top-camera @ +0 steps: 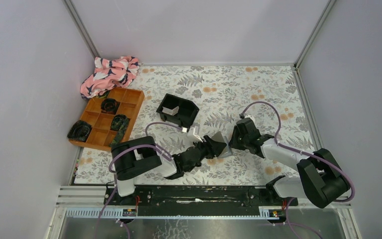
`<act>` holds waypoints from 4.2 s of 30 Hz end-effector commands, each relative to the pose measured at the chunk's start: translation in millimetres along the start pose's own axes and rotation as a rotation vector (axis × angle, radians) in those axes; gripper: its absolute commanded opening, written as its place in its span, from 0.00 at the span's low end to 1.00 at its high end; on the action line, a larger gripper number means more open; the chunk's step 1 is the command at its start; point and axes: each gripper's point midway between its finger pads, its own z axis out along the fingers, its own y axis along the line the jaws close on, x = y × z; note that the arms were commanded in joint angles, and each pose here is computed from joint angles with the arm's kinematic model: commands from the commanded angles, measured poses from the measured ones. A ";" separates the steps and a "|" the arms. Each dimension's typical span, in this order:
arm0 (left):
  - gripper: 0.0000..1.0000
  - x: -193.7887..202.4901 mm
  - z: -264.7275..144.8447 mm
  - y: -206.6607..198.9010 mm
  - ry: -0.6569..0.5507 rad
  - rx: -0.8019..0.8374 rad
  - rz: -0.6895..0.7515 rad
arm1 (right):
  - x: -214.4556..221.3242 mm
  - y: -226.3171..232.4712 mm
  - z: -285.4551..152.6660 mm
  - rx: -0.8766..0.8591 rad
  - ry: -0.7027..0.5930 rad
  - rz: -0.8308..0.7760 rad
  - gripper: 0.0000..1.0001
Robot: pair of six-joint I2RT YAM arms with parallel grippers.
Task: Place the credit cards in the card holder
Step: Close the card holder at the center of the board.
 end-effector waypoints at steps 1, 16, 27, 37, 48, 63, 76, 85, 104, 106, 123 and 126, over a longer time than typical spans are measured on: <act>0.56 -1.7 0.5 -8.9 -0.014 0.054 -0.021 | 27.5 10.1 1.1 -0.014 0.101 -0.021 0.30; 0.56 -21.5 -43.0 34.4 -0.077 -0.040 -0.089 | 48.6 58.5 8.6 -0.089 0.142 -0.081 0.29; 0.56 -26.7 -50.1 46.7 -0.100 -0.109 -0.193 | 53.9 62.7 7.1 -0.096 0.143 -0.104 0.30; 0.56 -15.7 -45.8 69.5 -0.087 -0.241 -0.229 | 48.4 56.4 2.2 -0.076 0.110 -0.127 0.32; 0.55 -7.8 -45.2 84.4 -0.089 -0.298 -0.313 | 33.1 53.0 -4.4 -0.051 0.049 -0.164 0.36; 0.55 -1.3 -45.8 98.7 -0.087 -0.352 -0.318 | 11.9 66.1 -15.2 -0.097 -0.026 -0.202 0.37; 0.55 1.5 -47.8 106.3 -0.088 -0.374 -0.319 | 0.2 80.8 -22.2 -0.143 -0.051 -0.213 0.36; 0.55 3.4 -47.3 107.7 -0.085 -0.377 -0.322 | -3.8 84.5 -25.7 -0.151 -0.059 -0.222 0.36; 0.55 6.4 -47.7 112.5 -0.081 -0.391 -0.323 | -15.7 95.2 -29.8 -0.169 -0.082 -0.227 0.31; 0.55 6.0 -47.6 112.2 -0.082 -0.390 -0.324 | -15.5 95.4 -28.8 -0.166 -0.079 -0.231 0.31; 0.55 7.6 -46.9 112.5 -0.078 -0.391 -0.326 | -10.3 100.9 -22.7 -0.176 -0.039 -0.243 0.30; 0.55 8.3 -47.0 113.7 -0.077 -0.394 -0.326 | -12.3 104.5 -26.4 -0.187 -0.050 -0.248 0.30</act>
